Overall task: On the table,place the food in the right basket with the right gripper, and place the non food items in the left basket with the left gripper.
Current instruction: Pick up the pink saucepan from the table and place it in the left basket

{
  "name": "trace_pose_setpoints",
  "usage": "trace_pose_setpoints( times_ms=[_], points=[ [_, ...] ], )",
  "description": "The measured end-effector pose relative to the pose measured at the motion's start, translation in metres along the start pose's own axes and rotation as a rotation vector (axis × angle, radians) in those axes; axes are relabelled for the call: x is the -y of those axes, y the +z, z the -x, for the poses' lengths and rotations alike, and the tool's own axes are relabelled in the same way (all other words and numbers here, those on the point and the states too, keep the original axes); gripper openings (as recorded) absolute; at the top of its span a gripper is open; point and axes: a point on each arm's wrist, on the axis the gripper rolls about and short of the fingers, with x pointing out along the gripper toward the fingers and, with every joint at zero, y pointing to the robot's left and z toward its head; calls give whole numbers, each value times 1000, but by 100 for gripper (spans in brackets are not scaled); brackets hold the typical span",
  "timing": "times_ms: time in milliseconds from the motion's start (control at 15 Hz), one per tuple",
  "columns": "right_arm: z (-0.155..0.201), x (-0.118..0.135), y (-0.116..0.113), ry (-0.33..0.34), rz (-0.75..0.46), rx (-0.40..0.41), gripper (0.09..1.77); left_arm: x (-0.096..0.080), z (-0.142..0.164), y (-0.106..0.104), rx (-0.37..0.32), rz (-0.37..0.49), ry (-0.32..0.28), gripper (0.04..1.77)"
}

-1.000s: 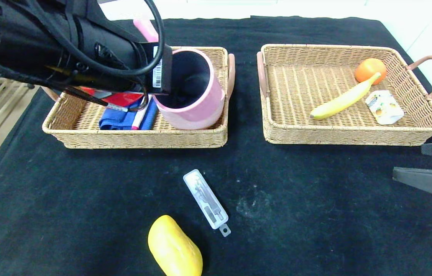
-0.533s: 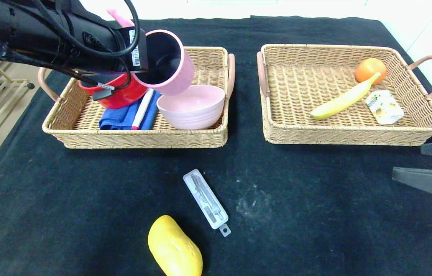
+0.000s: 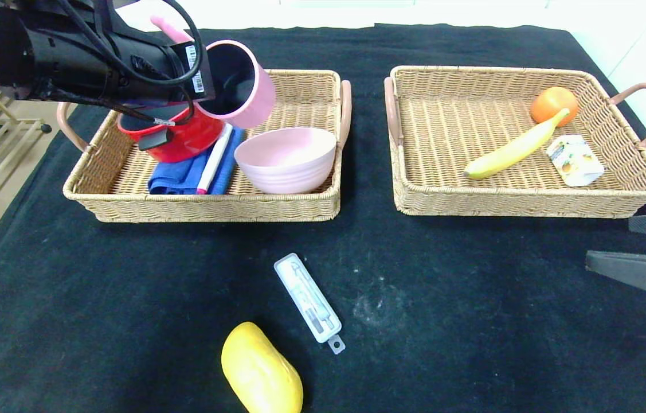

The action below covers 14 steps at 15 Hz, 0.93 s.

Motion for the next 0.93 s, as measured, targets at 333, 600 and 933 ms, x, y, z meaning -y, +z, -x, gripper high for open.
trace_pose_setpoints(
  times_ms=[333,600,933],
  points=[
    [0,0,0,0,0,0,171,-5,-12,1,54,9,-19,17],
    [0,0,0,0,0,1,171,-7,-19,-2,42,9,-18,17],
    [0,0,0,0,0,1,171,-8,-21,-2,40,9,-20,75]
  ],
)
